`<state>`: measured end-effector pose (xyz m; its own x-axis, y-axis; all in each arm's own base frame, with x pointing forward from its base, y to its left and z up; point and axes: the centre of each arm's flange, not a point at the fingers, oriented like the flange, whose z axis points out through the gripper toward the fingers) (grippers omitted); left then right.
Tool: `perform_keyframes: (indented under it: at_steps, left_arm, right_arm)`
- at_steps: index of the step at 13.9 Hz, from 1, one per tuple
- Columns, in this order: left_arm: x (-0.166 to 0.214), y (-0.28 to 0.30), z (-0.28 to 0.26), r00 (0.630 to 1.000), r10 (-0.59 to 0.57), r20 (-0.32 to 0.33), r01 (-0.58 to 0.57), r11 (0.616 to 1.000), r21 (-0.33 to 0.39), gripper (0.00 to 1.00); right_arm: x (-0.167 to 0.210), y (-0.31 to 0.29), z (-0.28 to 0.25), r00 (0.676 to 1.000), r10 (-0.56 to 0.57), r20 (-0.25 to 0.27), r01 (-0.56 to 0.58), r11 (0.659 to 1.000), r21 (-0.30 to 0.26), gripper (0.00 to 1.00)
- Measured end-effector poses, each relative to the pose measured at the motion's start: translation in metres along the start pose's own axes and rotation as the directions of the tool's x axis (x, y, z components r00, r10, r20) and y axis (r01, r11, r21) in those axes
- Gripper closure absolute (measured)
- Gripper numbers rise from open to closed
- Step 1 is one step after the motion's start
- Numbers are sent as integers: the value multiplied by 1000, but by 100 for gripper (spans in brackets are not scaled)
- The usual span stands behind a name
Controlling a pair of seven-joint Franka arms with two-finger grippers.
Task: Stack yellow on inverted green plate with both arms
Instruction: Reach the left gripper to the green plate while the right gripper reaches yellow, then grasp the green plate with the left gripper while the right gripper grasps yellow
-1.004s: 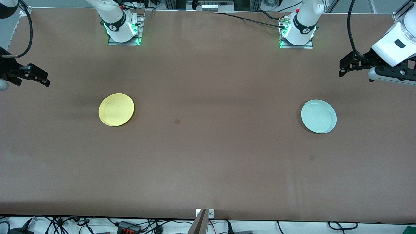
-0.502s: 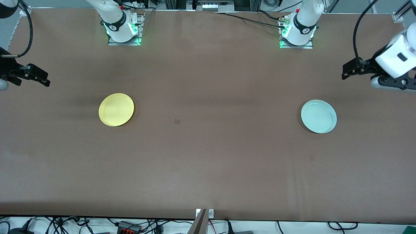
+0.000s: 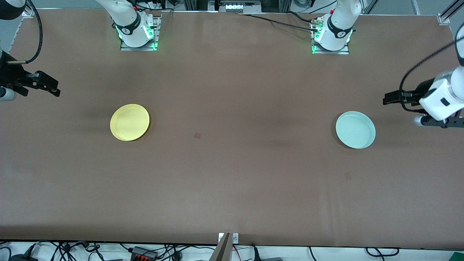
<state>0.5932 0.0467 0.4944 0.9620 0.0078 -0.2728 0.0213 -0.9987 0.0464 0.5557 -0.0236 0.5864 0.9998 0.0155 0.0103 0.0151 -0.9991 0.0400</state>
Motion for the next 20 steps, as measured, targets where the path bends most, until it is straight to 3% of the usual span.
perform_keyframes:
  at_steps: [4, 8, 12, 16, 18, 20]
  left_arm:
    - [54, -62, 86, 1000, -17, 17, 17, 1000, -22, 0]
    - [62, -102, 172, 999, 34, -24, -35, 999, -29, 0]
    - [44, -110, 233, 997, 42, -66, -43, 999, -24, 1]
    - [29, -105, 281, 983, 64, -170, -64, 998, 5, 5]
    - [23, -105, 294, 981, 77, -177, -77, 997, 9, 10]
    - [21, -109, 295, 980, 90, -177, -90, 996, 10, 28]
  right_arm:
    - [3, 0, 7, 1000, 0, 15, 0, 1000, 0, 0]
    - [12, -6, 32, 998, -10, 60, 10, 1000, 1, 0]
    - [31, -9, 91, 987, -16, 160, 16, 1000, 2, 0]
    - [50, -14, 172, 963, -18, 270, 12, 1000, 22, 0]
    - [56, -16, 204, 950, -19, 310, 11, 1000, 27, 0]
    - [61, -17, 234, 937, -20, 348, 12, 1000, 28, 0]
